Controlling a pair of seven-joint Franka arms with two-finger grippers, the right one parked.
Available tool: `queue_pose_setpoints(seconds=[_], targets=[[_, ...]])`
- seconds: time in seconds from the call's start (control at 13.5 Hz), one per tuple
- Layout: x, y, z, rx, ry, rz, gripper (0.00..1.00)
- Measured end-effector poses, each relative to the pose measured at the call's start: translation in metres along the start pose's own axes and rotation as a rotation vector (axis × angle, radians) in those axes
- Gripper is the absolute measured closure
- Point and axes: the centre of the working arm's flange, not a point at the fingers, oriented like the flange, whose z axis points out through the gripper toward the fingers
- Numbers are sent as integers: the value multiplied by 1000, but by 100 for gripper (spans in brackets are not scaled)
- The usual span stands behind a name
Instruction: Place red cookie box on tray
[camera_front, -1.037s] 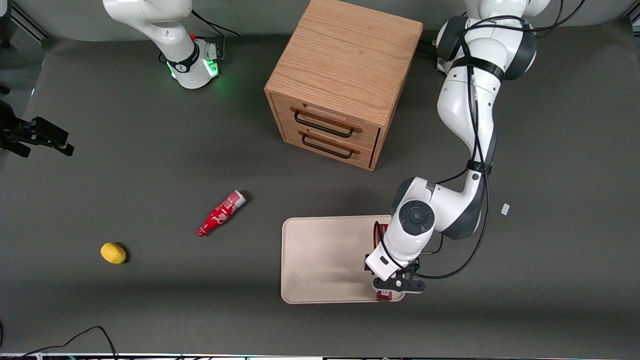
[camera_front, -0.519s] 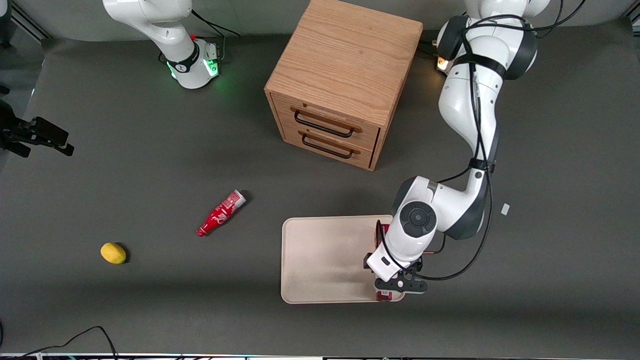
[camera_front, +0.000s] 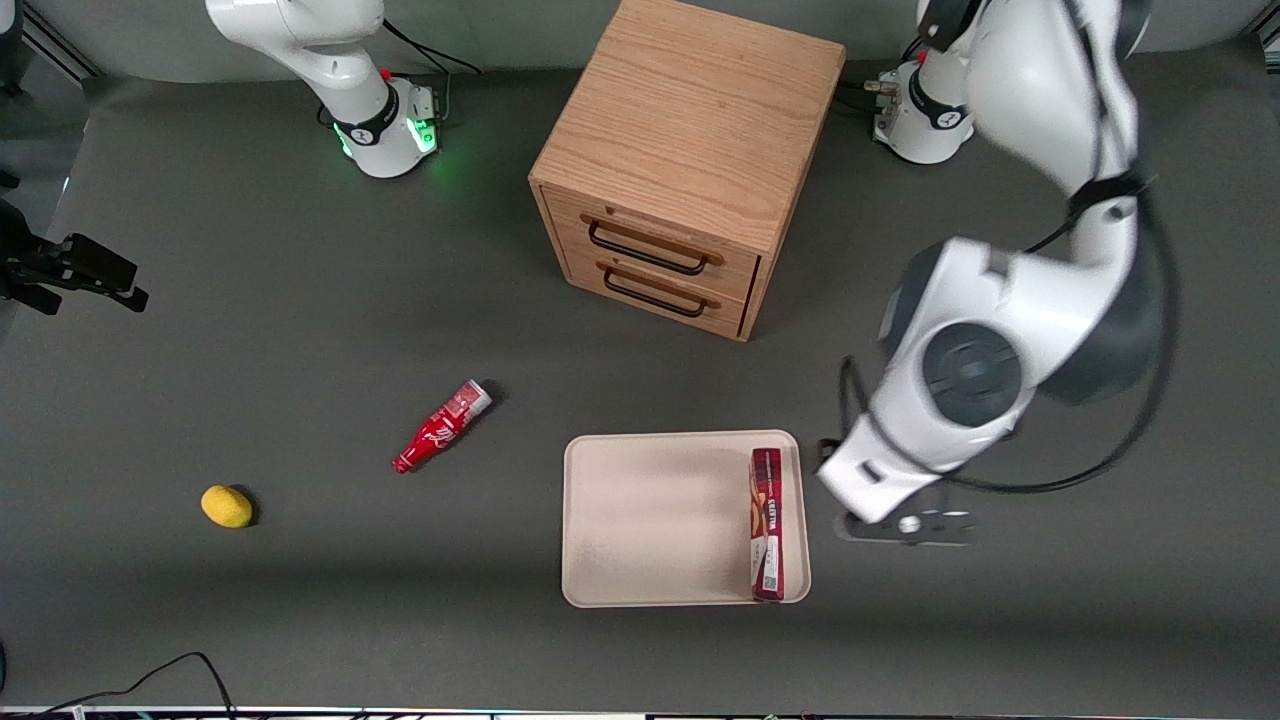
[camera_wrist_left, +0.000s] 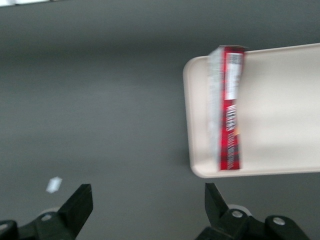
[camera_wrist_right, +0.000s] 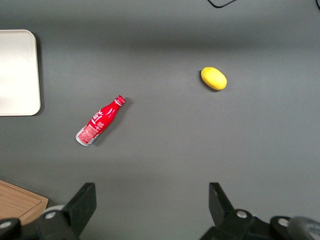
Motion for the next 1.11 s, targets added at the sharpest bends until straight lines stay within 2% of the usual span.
queue_pose_setpoints(seconds=[0.22,0.52,0.81,0.96,1.11], targets=[[-25,-113,-36,-9,7,31,0],[-81,-203,-40,-17,-30,37,0],[-123,-251,-44,-24,-54,2,0],[-137,-255,-48,-29,-69,-3,0],[-148,-252,-57,-53,-79,-4,0]])
